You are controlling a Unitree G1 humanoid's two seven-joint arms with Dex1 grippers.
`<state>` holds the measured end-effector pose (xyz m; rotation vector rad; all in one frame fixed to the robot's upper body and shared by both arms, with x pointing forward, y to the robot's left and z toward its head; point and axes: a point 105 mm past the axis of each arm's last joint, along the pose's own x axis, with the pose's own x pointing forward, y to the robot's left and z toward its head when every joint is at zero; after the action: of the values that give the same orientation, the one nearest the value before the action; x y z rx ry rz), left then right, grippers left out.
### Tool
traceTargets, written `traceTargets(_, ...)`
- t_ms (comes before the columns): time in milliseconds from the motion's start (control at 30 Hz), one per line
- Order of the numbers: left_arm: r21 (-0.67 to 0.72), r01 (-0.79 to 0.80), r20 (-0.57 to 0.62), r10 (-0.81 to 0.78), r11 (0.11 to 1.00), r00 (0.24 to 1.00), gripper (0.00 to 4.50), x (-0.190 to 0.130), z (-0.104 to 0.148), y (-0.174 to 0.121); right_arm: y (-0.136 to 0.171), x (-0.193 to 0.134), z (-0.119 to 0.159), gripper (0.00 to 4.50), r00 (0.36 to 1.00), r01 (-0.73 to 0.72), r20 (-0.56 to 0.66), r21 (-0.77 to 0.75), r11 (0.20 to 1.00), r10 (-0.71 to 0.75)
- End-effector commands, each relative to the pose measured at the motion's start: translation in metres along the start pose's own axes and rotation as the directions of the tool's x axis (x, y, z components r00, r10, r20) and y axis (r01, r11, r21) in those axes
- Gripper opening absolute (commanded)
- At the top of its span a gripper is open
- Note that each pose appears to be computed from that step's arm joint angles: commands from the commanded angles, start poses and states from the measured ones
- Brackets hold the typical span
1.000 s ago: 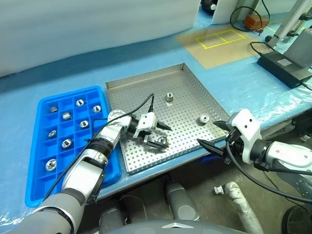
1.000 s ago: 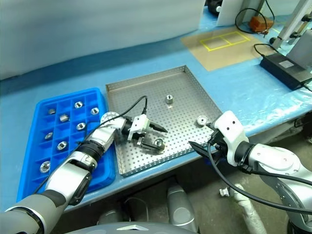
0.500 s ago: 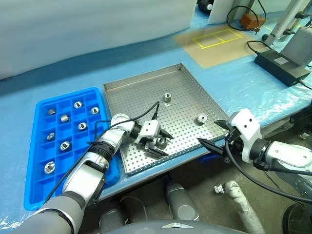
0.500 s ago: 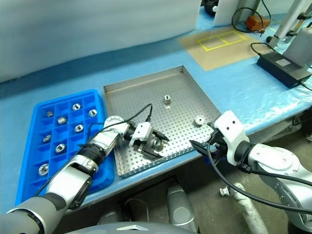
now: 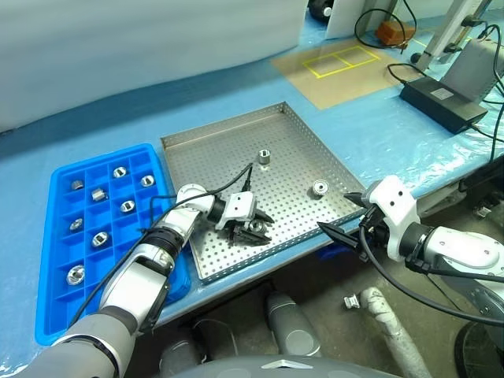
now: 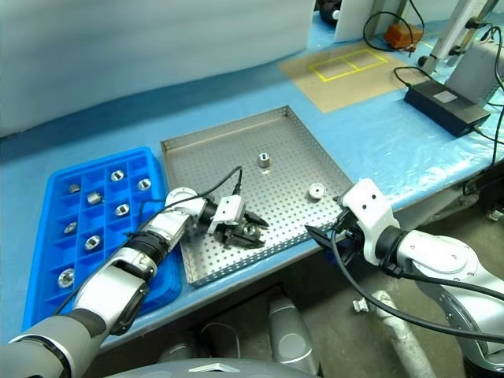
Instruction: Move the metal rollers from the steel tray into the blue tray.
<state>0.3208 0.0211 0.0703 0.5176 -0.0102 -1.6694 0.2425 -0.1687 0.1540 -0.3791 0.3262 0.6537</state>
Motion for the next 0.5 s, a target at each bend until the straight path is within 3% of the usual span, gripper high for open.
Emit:
traceTargets(33,-0.008,-0.114,0.141,0.114,0.993,0.983,1.77,-0.006,0.027,0.020,0.000,0.002,0.010,4.50,0.999,-0.009,0.042,-0.031,0.999,0.010)
traceTargets(200,-0.056,-0.203,0.267,0.211,0.977,0.940,1.77,-0.028,0.062,0.042,0.000,0.014,0.016,4.50,0.996,-0.049,0.067,-0.053,0.997,0.053)
traceTargets(500,-0.082,-0.337,0.194,0.346,0.938,0.918,1.77,-0.095,0.066,0.039,0.002,0.058,0.058,4.50,0.946,-0.227,0.200,-0.158,0.961,0.256)
